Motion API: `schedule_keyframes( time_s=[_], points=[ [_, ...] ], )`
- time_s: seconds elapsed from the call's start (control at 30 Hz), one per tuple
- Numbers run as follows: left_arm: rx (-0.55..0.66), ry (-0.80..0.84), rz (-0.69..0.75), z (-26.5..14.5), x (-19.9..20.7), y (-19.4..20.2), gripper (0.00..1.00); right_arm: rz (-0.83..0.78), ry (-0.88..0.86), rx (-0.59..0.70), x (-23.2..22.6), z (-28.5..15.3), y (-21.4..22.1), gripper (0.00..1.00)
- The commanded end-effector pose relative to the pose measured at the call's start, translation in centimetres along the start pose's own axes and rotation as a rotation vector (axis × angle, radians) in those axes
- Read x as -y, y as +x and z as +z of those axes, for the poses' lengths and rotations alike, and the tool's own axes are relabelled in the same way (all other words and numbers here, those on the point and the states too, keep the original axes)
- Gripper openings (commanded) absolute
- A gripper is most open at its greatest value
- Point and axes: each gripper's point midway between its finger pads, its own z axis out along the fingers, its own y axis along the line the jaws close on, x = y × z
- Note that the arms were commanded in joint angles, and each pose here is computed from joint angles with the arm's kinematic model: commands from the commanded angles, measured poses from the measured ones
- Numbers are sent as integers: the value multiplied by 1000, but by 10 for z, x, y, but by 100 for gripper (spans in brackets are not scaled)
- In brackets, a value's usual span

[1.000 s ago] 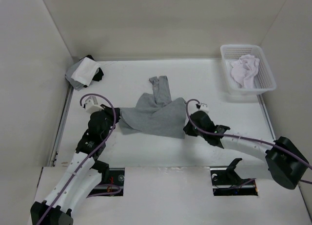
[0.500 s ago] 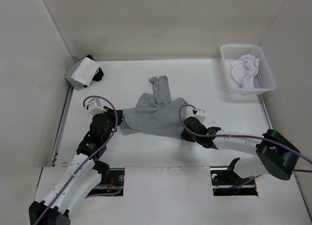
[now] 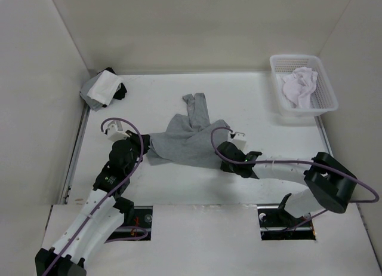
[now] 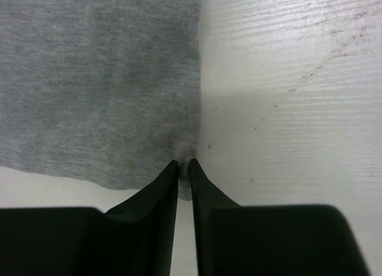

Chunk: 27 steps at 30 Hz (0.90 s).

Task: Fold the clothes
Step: Flatten the tank top out

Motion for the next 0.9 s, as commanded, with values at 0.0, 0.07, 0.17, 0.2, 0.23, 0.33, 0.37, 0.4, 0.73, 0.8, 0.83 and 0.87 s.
schedule_keyframes(
  time_s=[0.0, 0.07, 0.17, 0.2, 0.23, 0.33, 0.37, 0.4, 0.73, 0.8, 0.83, 0.87],
  points=[
    [37, 34, -4, 0, 9, -11, 4, -52, 63, -84, 18, 3, 24, 15],
    [39, 33, -3, 0, 9, -11, 4, -37, 57, -68, 18, 1, 21, 6],
    [53, 42, -12, 0, 13, -18, 4, 29, 8, 50, 12, -18, -8, 0],
    [66, 52, -20, -1, 19, -24, 4, 54, -19, 112, 9, -30, -25, 0],
    [83, 64, -29, -3, 24, -31, 3, 72, -64, 165, 2, -48, -40, 0],
    [168, 152, -72, -17, 61, -70, 2, 122, -189, 342, -9, -122, -97, 0],
    [206, 187, -89, -25, 76, -88, 2, 133, -227, 402, -10, -151, -116, 0],
    [249, 221, -104, -36, 90, -107, 2, 141, -261, 465, -9, -182, -136, 0],
    [705, 520, -160, -181, 203, -289, 1, 115, -430, 925, 2, -442, -292, 0],
    [771, 530, -165, -201, 214, -315, 1, 115, -448, 998, 1, -475, -317, 0],
    [797, 531, -168, -208, 218, -325, 1, 113, -454, 1034, 1, -489, -327, 0],
    [814, 539, -168, -214, 223, -333, 1, 110, -452, 1064, 1, -501, -336, 0]
  ],
)
